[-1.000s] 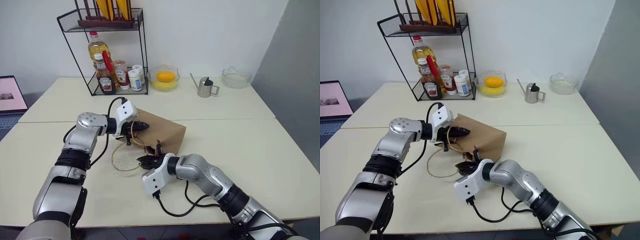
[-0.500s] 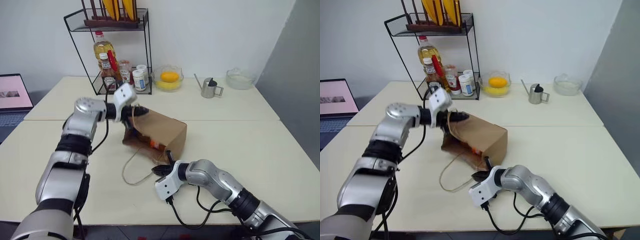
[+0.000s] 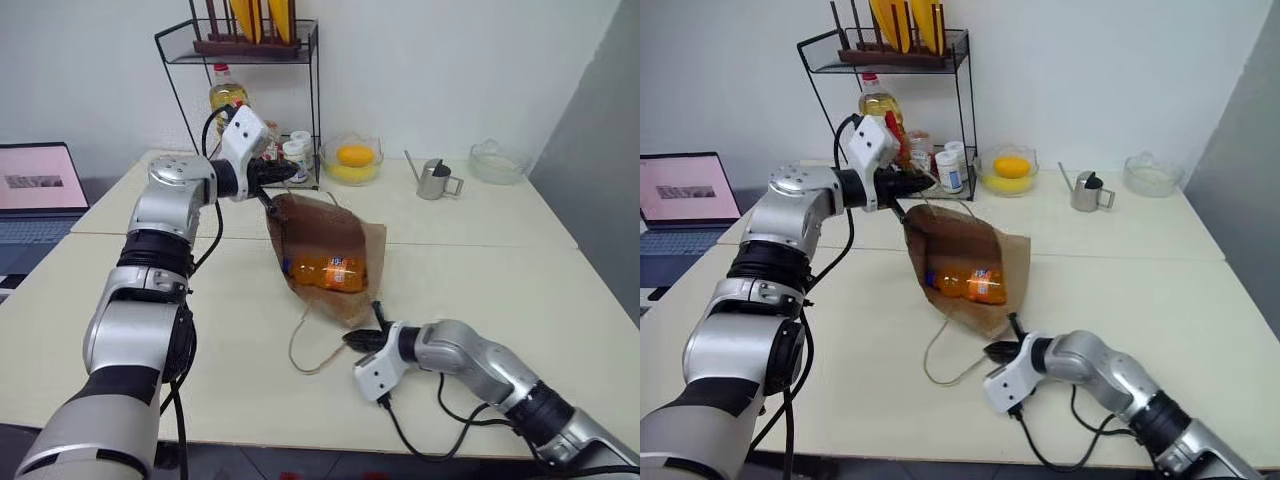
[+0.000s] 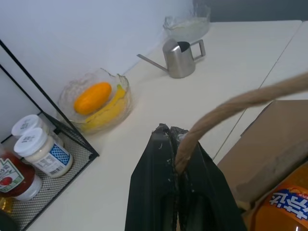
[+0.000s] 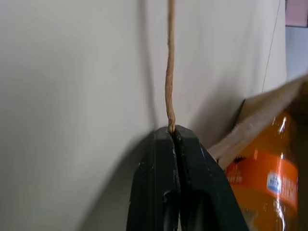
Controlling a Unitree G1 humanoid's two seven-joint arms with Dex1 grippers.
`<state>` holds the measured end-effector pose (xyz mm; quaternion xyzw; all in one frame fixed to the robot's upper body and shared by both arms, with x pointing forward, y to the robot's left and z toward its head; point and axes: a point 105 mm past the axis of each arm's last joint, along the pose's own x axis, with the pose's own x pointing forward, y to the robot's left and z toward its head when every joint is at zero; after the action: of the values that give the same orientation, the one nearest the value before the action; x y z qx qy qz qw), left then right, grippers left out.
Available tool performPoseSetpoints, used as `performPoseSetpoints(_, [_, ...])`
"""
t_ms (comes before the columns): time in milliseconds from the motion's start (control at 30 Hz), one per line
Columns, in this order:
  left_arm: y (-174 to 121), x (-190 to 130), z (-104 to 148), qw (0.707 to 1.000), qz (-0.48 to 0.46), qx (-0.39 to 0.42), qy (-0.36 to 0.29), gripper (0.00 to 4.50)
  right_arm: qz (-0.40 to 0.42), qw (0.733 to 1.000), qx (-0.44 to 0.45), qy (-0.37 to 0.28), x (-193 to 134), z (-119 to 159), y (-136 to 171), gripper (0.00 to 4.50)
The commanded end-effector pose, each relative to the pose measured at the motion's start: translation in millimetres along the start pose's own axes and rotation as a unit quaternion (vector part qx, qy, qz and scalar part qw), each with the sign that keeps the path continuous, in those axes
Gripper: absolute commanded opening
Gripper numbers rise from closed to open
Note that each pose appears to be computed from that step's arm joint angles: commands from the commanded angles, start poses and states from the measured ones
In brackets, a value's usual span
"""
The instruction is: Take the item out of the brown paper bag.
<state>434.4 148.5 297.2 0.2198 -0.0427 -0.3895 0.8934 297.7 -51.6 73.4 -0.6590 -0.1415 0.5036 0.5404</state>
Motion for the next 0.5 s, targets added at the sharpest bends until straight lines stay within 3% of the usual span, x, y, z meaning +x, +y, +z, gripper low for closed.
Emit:
performPoseSetpoints(33, [-4.9,-4.1,18.1,0.999,-0.016,0.006,-0.037,0.00,0.091,0.991,0.092,0.033,-11.7,-13.2,50.7,0.43])
performPoseSetpoints(267, [-17.0,-2.5,20.9,0.998,-0.037,-0.005,-0.046,0.00,0.026,0.974,0.224,0.001,-41.9,8.8,0.0,2.54])
performPoseSetpoints(433, [-20.3,-2.4,17.7,0.998,-0.041,-0.008,-0.042,0.00,-0.087,0.940,0.330,-0.015,-66.8,12.3,-86.8,4.21])
performPoseSetpoints(500, [-20.5,-2.2,17.4,0.998,-0.040,-0.007,-0.042,0.00,-0.117,0.930,0.349,-0.020,-67.7,13.3,-113.8,4.21])
